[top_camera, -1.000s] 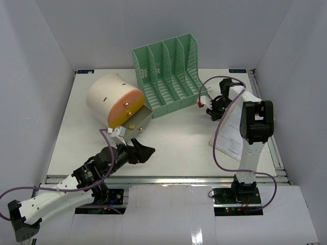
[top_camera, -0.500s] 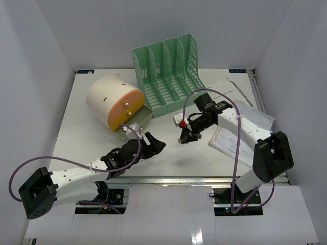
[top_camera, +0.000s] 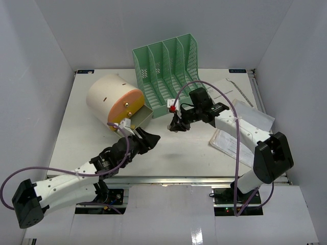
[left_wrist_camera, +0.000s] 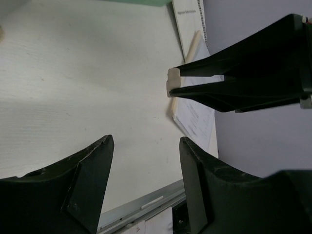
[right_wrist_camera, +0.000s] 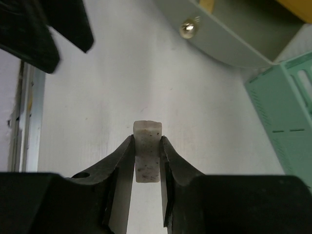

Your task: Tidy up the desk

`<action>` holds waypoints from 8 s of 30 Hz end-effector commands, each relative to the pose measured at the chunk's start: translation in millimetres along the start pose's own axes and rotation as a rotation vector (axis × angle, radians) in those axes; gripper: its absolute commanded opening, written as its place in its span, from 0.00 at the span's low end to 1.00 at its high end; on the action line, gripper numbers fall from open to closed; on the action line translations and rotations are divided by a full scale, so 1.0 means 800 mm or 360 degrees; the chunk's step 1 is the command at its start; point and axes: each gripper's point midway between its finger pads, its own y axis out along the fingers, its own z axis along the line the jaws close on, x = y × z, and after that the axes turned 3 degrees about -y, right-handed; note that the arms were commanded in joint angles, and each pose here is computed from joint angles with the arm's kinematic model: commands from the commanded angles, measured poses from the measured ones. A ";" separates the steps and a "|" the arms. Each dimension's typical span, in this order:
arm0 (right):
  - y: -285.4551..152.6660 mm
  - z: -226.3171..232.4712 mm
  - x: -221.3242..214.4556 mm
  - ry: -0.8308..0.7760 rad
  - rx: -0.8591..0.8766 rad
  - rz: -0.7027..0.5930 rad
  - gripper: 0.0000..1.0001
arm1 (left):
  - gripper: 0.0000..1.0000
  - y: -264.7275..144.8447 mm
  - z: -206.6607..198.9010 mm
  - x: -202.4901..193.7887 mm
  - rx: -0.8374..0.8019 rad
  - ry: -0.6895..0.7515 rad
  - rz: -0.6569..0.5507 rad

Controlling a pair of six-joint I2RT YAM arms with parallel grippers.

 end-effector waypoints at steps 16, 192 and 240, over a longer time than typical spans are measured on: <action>0.169 -0.082 0.173 -0.0421 -0.0124 -0.0346 0.18 | 0.72 -0.134 0.078 0.091 0.0434 0.0137 -0.0270; -0.326 -0.015 -0.230 0.2201 -0.1292 -0.0910 0.08 | 0.98 0.161 -0.131 -0.244 -0.1348 0.2311 -0.0019; -0.254 0.063 -0.081 -0.0208 -0.0849 -0.0512 0.90 | 0.00 0.019 -0.213 0.045 -0.0951 0.0839 -0.0104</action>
